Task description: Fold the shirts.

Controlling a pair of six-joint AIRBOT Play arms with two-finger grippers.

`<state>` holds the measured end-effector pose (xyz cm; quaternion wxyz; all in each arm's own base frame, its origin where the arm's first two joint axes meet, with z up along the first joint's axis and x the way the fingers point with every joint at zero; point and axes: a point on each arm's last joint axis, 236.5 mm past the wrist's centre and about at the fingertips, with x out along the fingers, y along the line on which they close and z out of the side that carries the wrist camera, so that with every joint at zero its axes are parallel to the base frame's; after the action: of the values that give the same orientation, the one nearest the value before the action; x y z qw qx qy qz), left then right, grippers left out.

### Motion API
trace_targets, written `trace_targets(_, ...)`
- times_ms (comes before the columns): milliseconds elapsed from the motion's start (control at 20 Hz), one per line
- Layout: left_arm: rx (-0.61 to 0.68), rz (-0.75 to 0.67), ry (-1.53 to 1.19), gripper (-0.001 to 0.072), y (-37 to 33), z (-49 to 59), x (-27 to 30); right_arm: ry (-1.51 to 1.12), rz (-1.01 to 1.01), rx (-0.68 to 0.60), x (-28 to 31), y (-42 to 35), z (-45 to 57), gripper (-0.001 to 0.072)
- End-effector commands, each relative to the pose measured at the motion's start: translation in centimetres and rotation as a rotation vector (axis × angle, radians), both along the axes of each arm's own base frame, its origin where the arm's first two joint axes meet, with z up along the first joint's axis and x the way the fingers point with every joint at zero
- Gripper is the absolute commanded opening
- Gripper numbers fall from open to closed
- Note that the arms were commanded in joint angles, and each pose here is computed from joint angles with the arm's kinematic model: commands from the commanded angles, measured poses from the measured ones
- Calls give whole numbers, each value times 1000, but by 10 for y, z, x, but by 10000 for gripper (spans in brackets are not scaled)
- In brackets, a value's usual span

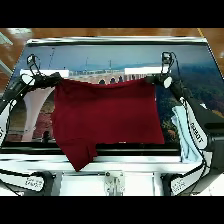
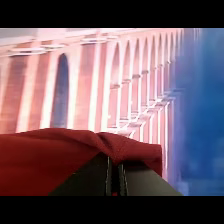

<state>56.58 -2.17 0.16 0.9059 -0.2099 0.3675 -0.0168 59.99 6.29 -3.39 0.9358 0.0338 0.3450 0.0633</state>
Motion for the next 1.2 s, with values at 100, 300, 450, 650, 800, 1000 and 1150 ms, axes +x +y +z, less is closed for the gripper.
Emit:
trace_targets(100, 8, -39, 86, 37, -2, -31, -9, 48, -29, 27, -2, -3, -22, 64)
trace_targets(300, -6, -90, 197, 36, 12, -33, -38, 198, -25, 38, -31, -17, -31, 65)
trace_targets(450, -37, -191, 366, 36, 13, -50, -81, 407, -12, 77, -73, -21, -53, 64)
trace_targets(650, -104, -291, 590, 36, -2, -78, -131, 645, 44, 49, -126, -20, -76, 65)
trace_targets(800, -87, -287, 632, 36, 3, -83, -139, 688, 38, 52, -135, -22, -82, 65)
trace_targets(1000, -98, -275, 652, 36, 7, -84, -144, 722, 42, 54, -141, -21, -90, 65)
trace_targets(1150, -120, -286, 672, 90, 2, -86, -148, 719, 40, 63, -140, -20, -89, 205)
